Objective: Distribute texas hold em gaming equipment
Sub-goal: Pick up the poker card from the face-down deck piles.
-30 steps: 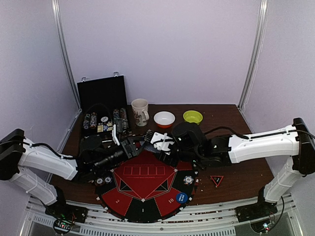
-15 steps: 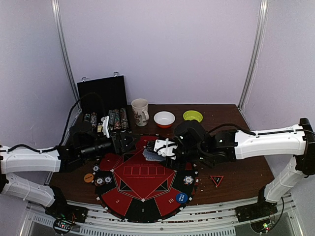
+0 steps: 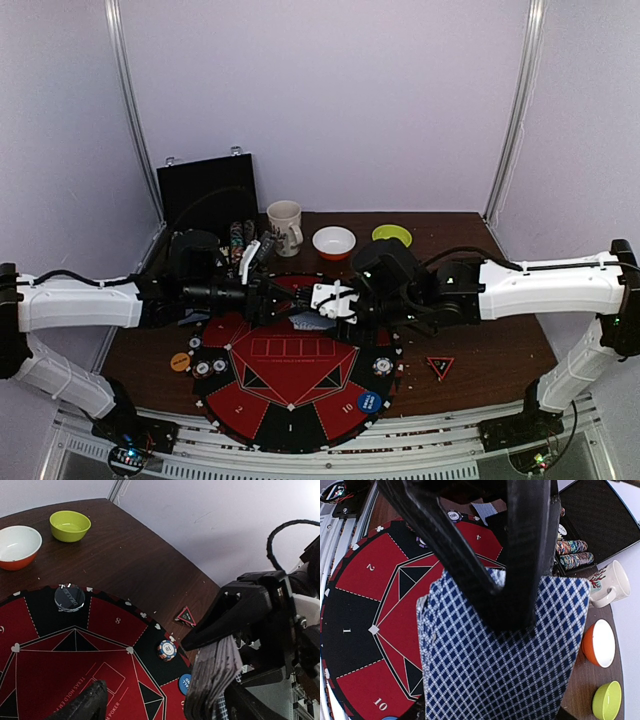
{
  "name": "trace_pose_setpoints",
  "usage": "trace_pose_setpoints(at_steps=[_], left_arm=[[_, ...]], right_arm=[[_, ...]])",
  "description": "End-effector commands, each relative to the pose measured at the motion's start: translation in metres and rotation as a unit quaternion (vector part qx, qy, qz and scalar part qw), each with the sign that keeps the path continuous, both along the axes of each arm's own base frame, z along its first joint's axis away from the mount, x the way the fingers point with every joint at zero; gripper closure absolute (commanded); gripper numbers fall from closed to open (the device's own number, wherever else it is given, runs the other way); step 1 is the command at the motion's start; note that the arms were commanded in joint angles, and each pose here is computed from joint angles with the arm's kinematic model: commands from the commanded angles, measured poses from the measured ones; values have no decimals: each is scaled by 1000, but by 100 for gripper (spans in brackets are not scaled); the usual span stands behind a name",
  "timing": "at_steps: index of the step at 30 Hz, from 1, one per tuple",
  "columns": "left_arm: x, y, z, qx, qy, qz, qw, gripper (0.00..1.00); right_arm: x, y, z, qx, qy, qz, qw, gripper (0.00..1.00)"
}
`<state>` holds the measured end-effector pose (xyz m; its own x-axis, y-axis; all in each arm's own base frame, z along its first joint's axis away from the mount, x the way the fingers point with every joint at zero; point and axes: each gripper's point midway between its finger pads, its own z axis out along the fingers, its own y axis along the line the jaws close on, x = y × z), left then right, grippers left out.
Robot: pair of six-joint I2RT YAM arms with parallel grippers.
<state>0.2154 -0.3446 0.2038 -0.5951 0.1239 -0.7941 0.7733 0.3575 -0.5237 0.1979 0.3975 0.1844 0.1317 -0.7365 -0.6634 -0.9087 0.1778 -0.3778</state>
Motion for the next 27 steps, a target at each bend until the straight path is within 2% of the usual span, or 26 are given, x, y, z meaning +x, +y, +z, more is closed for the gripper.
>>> trace_pose_setpoints(at_steps=[1,6,13,17,19,21,23,27], left_arm=[[11,-11,8,15,-32,-12,999,24],[15,-15,6,34,-34,-19,999,43],[11,-1,1,66,-39,-6,997,55],[11,1,5,62,-43,-3,997,54],[10,1,8,56,-44,-4,997,47],[8,-1,13,49,-44,-10,998,36],[7,0,16,47,-43,-12,998,31],[7,6,33,33,-56,-3,998,31]], right_arm=[[0,6,13,14,-2,6,1000,46],[2,4,12,11,-4,0,1000,46],[2,0,14,11,-10,-4,1000,46],[3,1,14,13,-12,-4,1000,46],[4,1,13,11,-11,-4,1000,46],[4,1,12,9,-11,-5,1000,46],[4,1,12,8,-12,-5,1000,45],[5,-1,11,5,-13,-7,1000,46]])
